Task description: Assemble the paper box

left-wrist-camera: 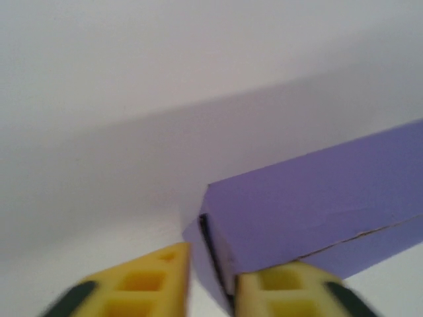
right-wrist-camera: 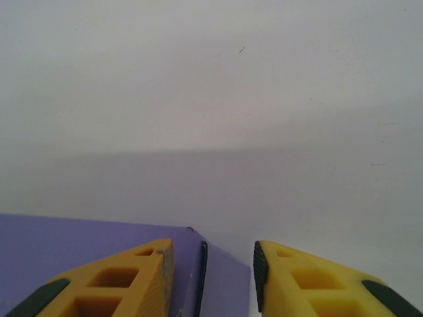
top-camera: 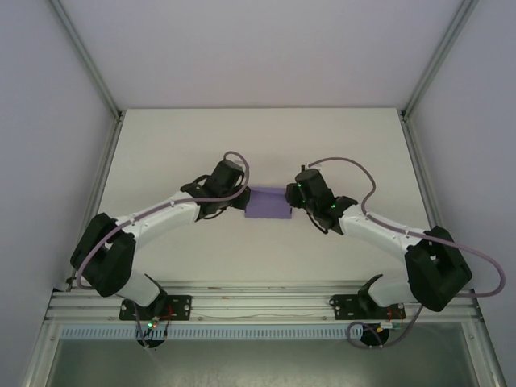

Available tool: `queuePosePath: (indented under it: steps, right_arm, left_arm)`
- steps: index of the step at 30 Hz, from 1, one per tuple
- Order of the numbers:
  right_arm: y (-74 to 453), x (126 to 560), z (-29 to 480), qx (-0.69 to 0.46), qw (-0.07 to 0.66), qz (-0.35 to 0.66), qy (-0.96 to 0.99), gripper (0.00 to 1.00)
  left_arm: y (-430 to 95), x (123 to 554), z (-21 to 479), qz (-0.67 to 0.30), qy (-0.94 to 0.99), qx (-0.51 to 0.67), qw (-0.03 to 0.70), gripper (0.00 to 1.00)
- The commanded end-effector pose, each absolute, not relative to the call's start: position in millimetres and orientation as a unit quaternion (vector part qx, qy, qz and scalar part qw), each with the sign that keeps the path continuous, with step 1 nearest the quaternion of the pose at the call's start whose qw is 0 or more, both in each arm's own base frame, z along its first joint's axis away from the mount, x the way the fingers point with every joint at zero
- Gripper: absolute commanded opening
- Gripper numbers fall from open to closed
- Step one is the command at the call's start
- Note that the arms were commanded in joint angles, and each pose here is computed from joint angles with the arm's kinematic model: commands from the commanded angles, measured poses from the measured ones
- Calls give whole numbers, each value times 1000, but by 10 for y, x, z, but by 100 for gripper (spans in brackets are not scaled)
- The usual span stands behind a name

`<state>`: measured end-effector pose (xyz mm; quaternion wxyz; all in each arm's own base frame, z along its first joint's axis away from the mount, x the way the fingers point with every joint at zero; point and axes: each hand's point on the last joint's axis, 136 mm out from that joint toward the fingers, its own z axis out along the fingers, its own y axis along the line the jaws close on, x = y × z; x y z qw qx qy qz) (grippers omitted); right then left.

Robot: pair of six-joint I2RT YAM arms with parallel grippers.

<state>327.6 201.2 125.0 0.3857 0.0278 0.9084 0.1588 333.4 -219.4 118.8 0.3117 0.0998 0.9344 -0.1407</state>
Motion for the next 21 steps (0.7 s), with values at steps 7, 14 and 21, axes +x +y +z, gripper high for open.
queuePosePath:
  steps: [7,14,21]
  right_arm:
    - [1846,2970,686,26,314,120,942,36]
    - [1795,2888,608,6,313,114,943,34]
    - [1771,2869,525,6,307,107,946,34]
  left_arm:
    - [-2105,3117,1628,-130,936,126,301,70]
    - [-2090,3313,1753,-149,938,64,307,93]
    - [-2117,3401,1397,-182,952,42,244,76]
